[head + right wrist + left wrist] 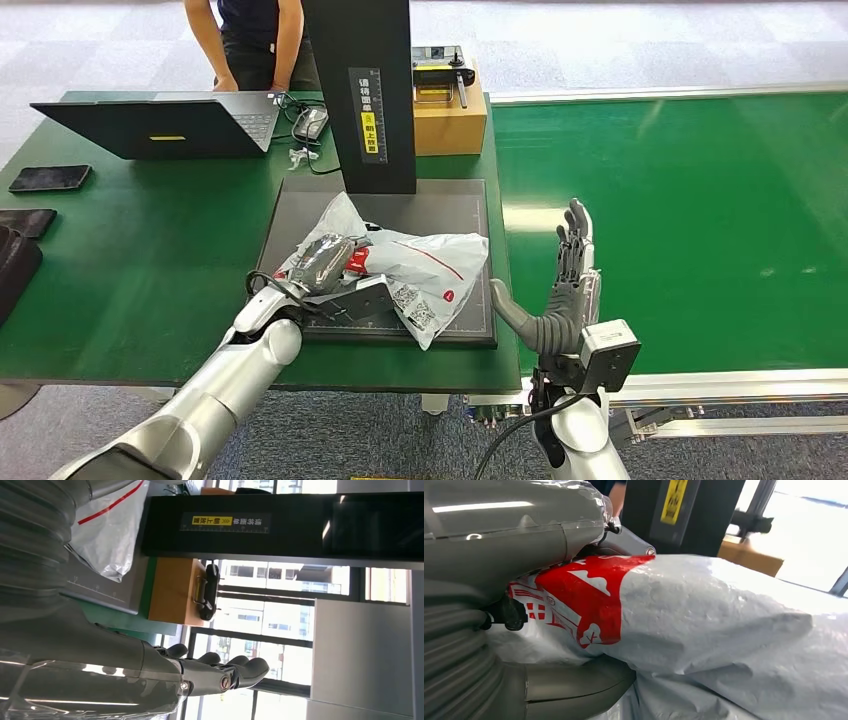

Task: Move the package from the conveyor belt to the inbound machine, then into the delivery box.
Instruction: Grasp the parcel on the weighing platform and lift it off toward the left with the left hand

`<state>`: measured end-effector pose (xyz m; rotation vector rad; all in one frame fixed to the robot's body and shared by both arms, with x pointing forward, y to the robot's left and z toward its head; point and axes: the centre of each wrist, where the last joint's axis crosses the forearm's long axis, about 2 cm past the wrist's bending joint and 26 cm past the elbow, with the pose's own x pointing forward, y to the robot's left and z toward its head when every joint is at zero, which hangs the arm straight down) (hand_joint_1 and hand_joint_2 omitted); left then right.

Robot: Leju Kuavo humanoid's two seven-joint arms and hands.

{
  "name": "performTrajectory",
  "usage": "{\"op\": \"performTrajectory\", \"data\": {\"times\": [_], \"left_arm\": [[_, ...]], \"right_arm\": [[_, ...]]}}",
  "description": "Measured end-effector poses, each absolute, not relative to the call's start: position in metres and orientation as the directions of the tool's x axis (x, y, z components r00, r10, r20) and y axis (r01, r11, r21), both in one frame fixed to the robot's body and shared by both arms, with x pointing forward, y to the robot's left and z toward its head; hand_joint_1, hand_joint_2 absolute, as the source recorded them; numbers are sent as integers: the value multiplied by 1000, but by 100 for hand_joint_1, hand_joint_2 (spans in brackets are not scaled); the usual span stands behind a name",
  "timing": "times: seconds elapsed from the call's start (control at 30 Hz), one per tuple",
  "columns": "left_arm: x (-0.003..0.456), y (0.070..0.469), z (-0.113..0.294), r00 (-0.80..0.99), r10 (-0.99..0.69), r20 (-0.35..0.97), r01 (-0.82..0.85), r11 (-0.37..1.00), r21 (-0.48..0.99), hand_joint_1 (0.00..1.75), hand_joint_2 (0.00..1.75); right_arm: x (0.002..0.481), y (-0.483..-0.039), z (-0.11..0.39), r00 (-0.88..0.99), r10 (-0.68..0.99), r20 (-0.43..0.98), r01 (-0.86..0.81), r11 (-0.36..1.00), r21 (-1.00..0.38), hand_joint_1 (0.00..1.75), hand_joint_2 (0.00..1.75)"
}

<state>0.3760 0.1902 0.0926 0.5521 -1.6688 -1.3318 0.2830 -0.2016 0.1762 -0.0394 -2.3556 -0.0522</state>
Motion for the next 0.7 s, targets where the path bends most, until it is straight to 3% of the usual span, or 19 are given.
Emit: {"op": "performTrajectory", "data": {"times": [0.43,0.7], "left_arm": [[365,182,115,-561,-730,389,16,461,887,175,175],[358,197,140,-560,-725,401,-156,568,808,175,175]], "right_arm": [[272,-202,171,-701,25,713,55,998,20,0,175],[263,-203,167,-693,39,720,73,997,16,0,175]]}}
